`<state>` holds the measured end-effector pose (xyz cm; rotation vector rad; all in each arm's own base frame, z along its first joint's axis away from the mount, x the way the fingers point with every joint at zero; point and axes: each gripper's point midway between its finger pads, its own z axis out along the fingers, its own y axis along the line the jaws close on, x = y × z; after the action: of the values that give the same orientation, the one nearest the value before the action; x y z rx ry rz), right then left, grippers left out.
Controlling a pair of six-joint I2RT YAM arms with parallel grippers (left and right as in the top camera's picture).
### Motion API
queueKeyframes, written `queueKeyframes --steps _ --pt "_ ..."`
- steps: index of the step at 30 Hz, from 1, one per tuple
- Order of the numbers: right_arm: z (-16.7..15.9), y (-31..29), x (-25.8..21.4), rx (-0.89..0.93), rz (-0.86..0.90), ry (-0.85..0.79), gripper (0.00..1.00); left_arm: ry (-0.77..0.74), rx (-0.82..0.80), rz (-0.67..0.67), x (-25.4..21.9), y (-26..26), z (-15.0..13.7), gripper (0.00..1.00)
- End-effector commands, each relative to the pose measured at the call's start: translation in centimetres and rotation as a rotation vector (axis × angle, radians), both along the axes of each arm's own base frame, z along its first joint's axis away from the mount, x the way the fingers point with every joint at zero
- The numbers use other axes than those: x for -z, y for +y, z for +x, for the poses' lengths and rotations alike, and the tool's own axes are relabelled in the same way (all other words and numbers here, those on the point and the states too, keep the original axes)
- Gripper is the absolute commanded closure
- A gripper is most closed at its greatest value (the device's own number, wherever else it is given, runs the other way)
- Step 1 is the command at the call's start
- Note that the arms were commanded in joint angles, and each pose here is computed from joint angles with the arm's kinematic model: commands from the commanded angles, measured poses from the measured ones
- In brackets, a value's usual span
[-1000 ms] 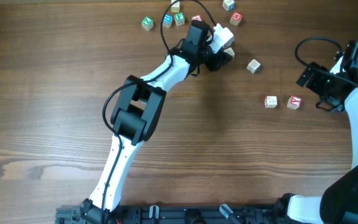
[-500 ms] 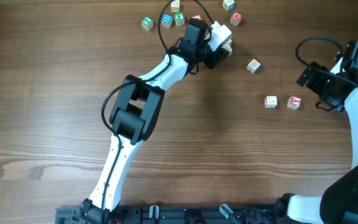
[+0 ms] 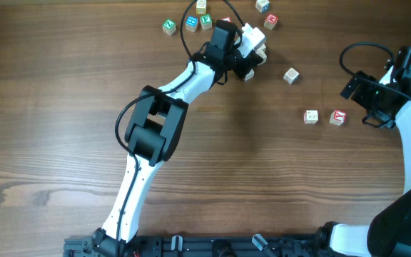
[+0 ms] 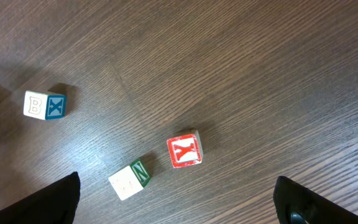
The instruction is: Form a circle
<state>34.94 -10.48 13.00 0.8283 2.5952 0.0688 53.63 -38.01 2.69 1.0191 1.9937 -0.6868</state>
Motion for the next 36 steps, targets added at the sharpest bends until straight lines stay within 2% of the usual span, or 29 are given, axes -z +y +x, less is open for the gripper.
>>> queueKeyframes --steps 1,8,10,13,18,22,26,31,36 --pt "0.0 -0.3 -0.5 0.014 -0.006 -0.012 0.00 -0.058 0.003 -0.041 -5.0 0.0 0.4 0.88" --pt "0.7 -0.5 -0.8 0.013 -0.016 -0.042 0.00 -0.200 -0.023 -0.100 -17.2 1.1 -0.1 0.94" --pt "0.9 -0.6 -1.0 0.014 -0.019 -0.053 0.00 -0.200 -0.036 -0.091 -19.8 1.9 -1.2 0.96" --pt "1.0 -0.9 -1.5 0.021 -0.024 -0.066 0.00 -0.133 -0.034 -0.054 -20.8 2.9 -3.2 0.96" --pt "0.9 -2.9 -4.8 0.108 -0.032 -0.141 0.00 0.090 -0.026 0.065 -18.4 5.0 -7.7 0.96" --pt "0.8 -4.6 -9.2 0.152 -0.034 -0.269 0.00 0.298 0.001 0.181 -14.7 5.9 -12.0 0.96" --pt "0.7 -5.1 -10.2 0.161 -0.048 -0.306 0.00 0.396 0.119 0.167 -12.8 3.2 -16.2 0.96" --pt "0.7 -5.1 -9.8 0.161 -0.043 -0.293 0.00 0.373 0.232 0.196 -8.6 -1.3 -20.2 0.96" --pt "0.7 -5.1 -9.8 0.159 -0.045 -0.292 0.00 0.235 0.229 0.294 -3.3 -4.8 -21.2 0.96"
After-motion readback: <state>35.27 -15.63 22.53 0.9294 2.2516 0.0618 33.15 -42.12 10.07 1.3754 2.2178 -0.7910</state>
